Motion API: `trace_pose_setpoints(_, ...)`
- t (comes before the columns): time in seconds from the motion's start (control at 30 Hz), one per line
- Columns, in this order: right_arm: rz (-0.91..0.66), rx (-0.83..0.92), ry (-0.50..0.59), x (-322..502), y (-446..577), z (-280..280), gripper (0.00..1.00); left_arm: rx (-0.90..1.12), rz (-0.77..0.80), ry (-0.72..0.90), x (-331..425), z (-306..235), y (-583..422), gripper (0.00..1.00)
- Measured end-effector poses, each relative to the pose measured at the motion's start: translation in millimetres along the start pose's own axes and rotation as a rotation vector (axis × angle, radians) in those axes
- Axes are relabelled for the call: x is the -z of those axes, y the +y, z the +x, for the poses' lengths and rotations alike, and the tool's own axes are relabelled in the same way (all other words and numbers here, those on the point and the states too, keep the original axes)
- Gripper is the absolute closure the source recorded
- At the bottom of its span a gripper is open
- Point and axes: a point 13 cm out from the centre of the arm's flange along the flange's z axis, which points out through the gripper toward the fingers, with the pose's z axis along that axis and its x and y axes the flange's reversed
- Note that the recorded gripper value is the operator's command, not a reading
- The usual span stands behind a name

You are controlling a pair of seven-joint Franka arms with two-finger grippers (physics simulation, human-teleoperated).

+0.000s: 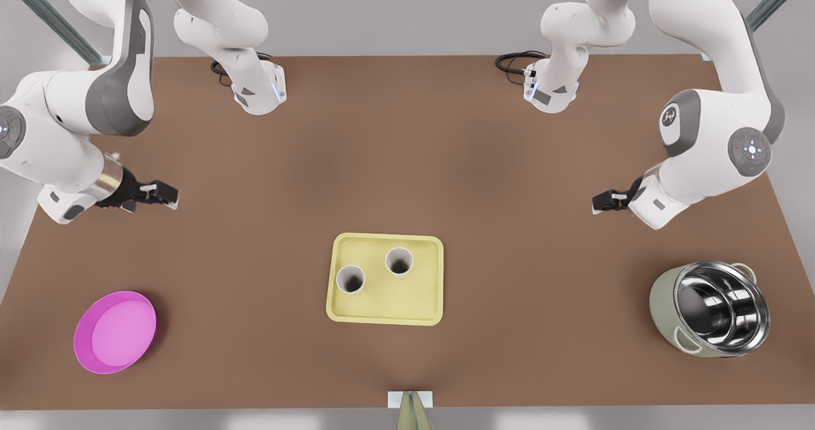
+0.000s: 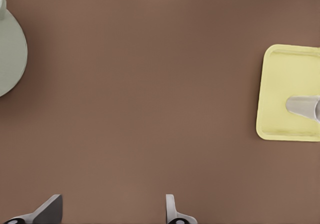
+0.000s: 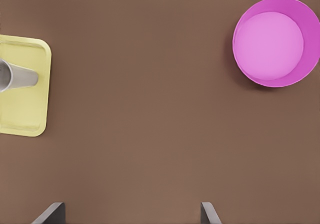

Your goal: Use the left arm to pick up the white IKEA cup from the tray and place it on the middle-left position; use the right arm to pick up the white IKEA cup from the tray and place it on the middle-right position

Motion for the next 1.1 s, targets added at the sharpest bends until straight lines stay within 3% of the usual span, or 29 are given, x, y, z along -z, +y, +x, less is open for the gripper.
trace_pose_setpoints(0.13,0.01,0.041,-0.038,-11.3,13.1,-45.5,0.01,-0.074,-0.009,-0.035,-14.2,-26.3,-40.4,0.0)
trace_pose_setpoints(0.3,0.033,0.195,-0.022,-74.5,124.3,-109.7,0.0,-0.288,-0.036,-0.058,-141.3,-80.1,-258.6,0.0)
trace_pose_setpoints(0.53,0.078,0.318,-0.04,-177.6,272.8,-157.9,0.0,-0.313,-0.055,-0.109,-259.0,-46.5,-382.0,0.0)
trace_pose_setpoints(0.7,-0.024,0.318,0.015,-209.1,330.3,-136.8,0.01,-0.252,-0.044,-0.196,-292.0,-54.9,-405.9,0.0)
trace_pose_setpoints(0.83,-0.059,0.258,0.127,-263.9,315.0,-109.4,0.01,-0.173,-0.032,-0.266,-287.4,-79.3,-396.8,0.0)
trace_pose_setpoints(1.1,-0.032,0.204,-0.009,-307.3,321.2,-142.6,0.0,-0.086,-0.03,-0.265,-329.0,-79.8,-394.2,0.0)
